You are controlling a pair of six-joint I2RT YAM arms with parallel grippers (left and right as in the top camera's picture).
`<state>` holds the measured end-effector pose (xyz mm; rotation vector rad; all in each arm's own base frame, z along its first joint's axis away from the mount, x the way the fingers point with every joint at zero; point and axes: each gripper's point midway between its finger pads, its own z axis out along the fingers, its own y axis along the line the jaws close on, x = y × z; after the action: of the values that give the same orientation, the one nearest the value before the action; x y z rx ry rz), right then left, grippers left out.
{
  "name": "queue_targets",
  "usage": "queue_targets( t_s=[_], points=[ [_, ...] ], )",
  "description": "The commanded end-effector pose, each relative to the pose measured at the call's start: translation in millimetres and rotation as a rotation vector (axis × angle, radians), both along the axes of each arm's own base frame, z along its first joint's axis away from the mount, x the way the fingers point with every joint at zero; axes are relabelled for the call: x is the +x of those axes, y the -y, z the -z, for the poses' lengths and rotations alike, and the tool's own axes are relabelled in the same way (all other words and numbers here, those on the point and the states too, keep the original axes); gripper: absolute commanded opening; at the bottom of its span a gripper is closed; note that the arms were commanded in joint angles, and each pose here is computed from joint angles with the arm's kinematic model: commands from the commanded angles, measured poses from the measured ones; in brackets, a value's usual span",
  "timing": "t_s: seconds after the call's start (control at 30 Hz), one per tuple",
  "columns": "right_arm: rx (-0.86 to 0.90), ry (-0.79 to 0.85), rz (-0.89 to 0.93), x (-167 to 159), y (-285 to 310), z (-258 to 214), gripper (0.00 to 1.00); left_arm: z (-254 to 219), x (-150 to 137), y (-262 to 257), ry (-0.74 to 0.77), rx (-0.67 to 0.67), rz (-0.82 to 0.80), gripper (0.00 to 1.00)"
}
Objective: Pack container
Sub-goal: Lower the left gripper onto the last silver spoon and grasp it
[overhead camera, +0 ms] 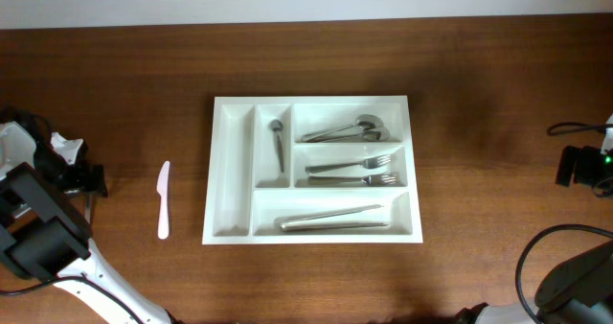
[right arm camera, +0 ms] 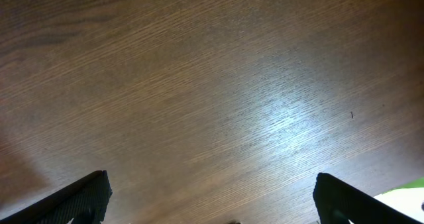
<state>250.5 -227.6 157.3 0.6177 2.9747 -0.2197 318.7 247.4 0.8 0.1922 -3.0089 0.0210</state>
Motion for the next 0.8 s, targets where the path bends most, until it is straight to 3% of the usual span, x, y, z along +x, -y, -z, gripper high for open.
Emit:
queue_targets(
  t_s=[0.0,0.33,0.43,0.6,0.77],
  points=[
    [-0.014,0.018,-0.008,0.1,-1.0,-6.7,0.99,9.7,-7.2,5.8,-0.027,-0.022,0.017,0.96],
    [-0.014,0.018,-0.008,0.1,-1.0,-6.7,0.99,13.0,-9.7,7.7,-0.034,-0.027,0.017,0.95],
    [-0.014,0.018,-0.008,0.1,-1.0,-6.7,0.99,13.0,-9.7,7.7,-0.034,-0.027,0.017,0.89],
    [-0.014,0.018,-0.008,0.2,-1.1,-6.7,0.99,13.0,-9.6,7.9,-0.033,-0.027,0.005,0.63],
    [-0.014,0.018,-0.008,0.1,-1.0,-6.7,0.99,13.0,-6.4,12.1,-0.029,-0.032,0.011,0.27]
  ],
)
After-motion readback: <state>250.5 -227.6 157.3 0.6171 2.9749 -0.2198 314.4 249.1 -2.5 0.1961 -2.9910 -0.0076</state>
